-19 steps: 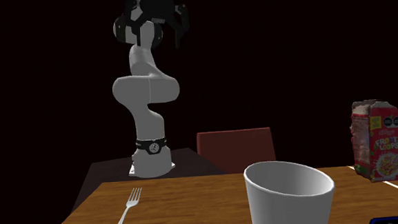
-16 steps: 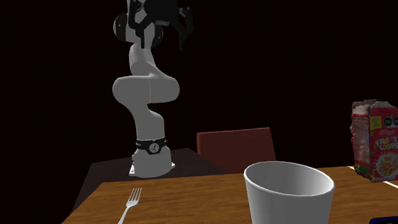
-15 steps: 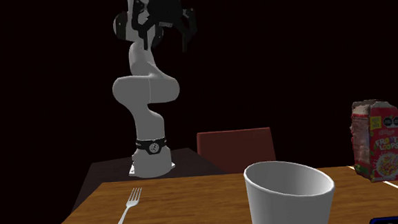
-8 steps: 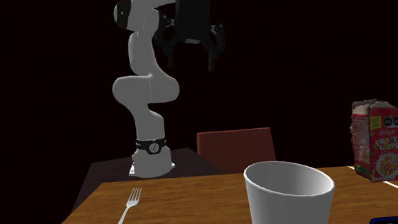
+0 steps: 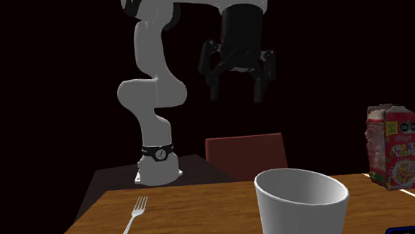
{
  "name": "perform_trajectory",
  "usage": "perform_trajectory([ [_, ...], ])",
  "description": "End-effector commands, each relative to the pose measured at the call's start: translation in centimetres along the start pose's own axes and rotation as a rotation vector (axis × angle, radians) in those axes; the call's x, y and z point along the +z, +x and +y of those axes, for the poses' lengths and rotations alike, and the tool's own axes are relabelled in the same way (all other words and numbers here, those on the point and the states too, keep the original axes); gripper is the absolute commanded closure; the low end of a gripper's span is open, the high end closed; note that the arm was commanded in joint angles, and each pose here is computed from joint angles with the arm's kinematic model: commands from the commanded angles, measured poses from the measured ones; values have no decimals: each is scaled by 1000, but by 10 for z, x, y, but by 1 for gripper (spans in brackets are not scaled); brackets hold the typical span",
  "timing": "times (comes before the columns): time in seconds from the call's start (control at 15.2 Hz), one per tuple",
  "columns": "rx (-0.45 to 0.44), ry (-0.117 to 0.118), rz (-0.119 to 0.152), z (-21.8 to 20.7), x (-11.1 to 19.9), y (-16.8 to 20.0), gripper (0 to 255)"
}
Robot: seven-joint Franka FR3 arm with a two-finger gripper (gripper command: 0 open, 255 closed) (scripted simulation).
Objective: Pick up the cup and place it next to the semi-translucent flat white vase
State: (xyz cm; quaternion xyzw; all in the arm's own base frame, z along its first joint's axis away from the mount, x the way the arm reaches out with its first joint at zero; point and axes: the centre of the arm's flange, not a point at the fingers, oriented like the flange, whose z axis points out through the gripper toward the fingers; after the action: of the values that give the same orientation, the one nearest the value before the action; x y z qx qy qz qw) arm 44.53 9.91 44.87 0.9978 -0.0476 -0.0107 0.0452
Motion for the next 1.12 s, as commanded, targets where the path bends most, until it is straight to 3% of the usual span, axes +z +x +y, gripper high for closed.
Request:
perform_trajectory([
  [0.0, -1, -7, 7, -14, 14, 15, 0],
  [0.79, -10, -54, 42, -103, 99, 115, 0],
  [1.06, -10, -54, 42, -102, 121, 116, 0],
])
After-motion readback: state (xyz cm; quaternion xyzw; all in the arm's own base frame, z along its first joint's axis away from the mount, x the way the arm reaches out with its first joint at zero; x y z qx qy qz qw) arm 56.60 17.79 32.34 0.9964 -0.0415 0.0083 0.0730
